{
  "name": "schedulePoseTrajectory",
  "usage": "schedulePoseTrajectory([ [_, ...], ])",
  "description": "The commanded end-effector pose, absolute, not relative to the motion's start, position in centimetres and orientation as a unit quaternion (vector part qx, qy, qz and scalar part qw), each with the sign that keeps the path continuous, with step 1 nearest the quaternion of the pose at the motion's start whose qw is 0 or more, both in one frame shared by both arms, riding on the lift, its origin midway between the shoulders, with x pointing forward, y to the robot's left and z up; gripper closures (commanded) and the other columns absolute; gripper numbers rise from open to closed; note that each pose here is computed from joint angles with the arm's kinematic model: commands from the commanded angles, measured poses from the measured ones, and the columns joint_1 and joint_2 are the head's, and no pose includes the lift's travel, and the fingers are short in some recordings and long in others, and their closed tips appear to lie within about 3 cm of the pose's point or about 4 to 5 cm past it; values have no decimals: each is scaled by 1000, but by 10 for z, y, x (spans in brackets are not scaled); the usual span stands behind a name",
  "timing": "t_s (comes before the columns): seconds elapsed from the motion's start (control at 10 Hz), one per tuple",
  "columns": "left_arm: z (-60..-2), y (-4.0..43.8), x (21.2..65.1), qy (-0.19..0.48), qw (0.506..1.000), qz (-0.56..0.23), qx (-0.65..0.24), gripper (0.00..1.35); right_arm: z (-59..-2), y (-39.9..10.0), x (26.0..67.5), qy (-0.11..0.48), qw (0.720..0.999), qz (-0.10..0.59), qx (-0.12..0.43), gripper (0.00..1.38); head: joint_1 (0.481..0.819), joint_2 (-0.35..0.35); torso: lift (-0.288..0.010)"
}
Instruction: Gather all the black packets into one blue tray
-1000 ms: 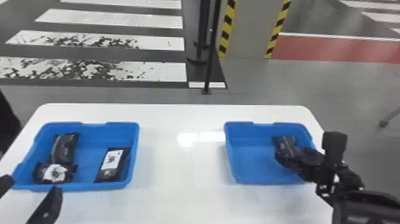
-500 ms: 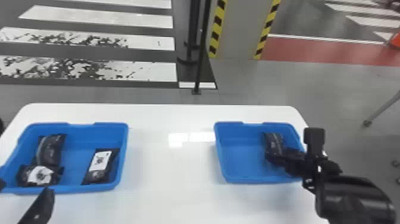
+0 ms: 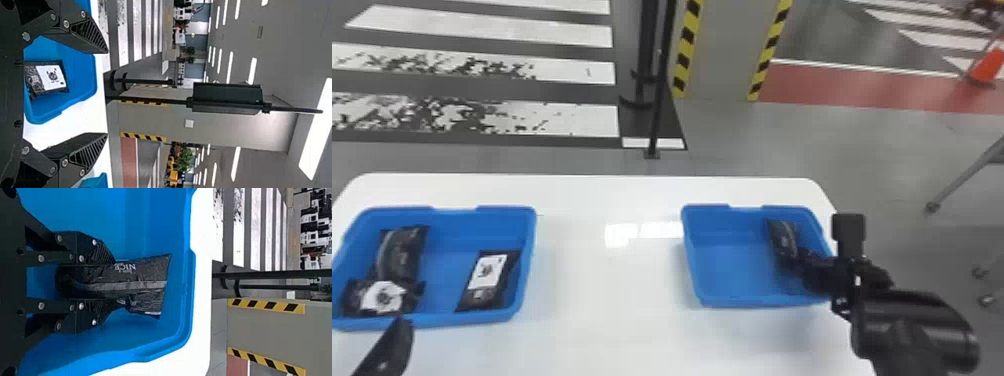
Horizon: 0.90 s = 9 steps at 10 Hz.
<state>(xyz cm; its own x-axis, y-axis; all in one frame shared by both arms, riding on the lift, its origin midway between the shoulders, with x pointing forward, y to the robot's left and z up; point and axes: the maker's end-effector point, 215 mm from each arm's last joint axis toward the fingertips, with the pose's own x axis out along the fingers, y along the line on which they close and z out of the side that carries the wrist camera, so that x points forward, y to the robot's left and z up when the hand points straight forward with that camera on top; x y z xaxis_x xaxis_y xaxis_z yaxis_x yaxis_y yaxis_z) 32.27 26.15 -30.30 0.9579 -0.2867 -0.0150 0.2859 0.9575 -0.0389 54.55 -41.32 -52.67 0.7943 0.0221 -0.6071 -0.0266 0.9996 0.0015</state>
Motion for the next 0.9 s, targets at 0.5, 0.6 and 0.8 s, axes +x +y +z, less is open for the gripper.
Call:
schedulePoseTrajectory([
  [0.5,-304,252,323,12,987,-160,-30,306,-397,-387,504,196,975,32,-103,1280,695,-210,-110],
  [0.6,-305,249,322,14,986,-162,-33,306,-376,-349,495,171,975,68,-120,1280,695,-198,-110],
  [0.8,-305,246,324,14,985,-166,-47,306,-347,-282,469,129,972,136,-141,1280,695,-140,-110],
])
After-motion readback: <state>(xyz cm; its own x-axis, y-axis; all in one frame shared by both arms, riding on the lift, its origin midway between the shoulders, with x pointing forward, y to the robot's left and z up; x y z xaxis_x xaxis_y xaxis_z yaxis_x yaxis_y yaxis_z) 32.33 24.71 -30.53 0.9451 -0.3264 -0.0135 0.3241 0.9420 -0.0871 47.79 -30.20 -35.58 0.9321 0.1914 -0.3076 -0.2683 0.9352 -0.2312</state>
